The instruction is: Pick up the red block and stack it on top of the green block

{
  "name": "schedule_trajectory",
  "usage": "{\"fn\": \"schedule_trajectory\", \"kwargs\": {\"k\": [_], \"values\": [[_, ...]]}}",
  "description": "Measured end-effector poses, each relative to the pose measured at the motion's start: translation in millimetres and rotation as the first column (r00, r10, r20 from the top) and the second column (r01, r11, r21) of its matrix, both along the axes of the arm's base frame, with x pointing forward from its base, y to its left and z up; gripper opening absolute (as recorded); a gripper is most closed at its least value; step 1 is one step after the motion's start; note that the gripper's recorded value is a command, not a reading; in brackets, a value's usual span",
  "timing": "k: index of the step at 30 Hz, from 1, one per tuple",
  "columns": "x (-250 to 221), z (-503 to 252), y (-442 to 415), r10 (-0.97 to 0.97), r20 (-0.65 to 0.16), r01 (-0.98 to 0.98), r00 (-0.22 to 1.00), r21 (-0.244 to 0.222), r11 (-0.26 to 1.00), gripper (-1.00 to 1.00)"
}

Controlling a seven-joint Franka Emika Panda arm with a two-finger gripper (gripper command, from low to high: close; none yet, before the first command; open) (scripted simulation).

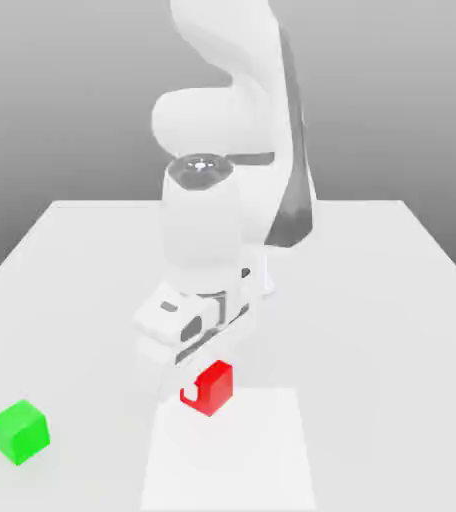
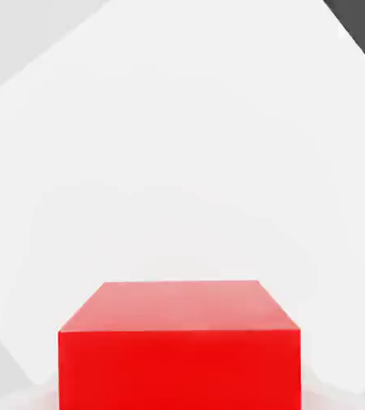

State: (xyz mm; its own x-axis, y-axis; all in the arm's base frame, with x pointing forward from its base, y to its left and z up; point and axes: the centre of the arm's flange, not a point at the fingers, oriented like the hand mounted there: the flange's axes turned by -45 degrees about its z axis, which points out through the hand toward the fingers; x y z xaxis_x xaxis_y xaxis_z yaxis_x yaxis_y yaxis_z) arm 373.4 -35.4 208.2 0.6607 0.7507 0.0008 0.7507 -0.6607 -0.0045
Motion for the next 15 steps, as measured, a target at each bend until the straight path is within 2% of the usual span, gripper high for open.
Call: {"fn": "schedule_trajectory", "kwargs": {"k": [3,5,8,11,13,15], "values": [[17,8,-22,-0.169,-0.004,0.169,0.986,0.004,0.986,-1.00],[21,12,-68,-0.347,-0.007,0.347,0.938,0.005,0.938,-1.00],[21,20,-143,-0.622,-0.008,0.622,0.783,0.004,0.783,-1.00],[20,31,-205,-0.817,-0.004,0.817,0.577,-0.001,0.577,-1.00],[22,22,-228,-0.877,0.001,0.877,0.480,-0.002,0.480,-1.00],[22,1,-234,-0.890,0.002,0.890,0.456,-0.002,0.456,-1.00]]}}
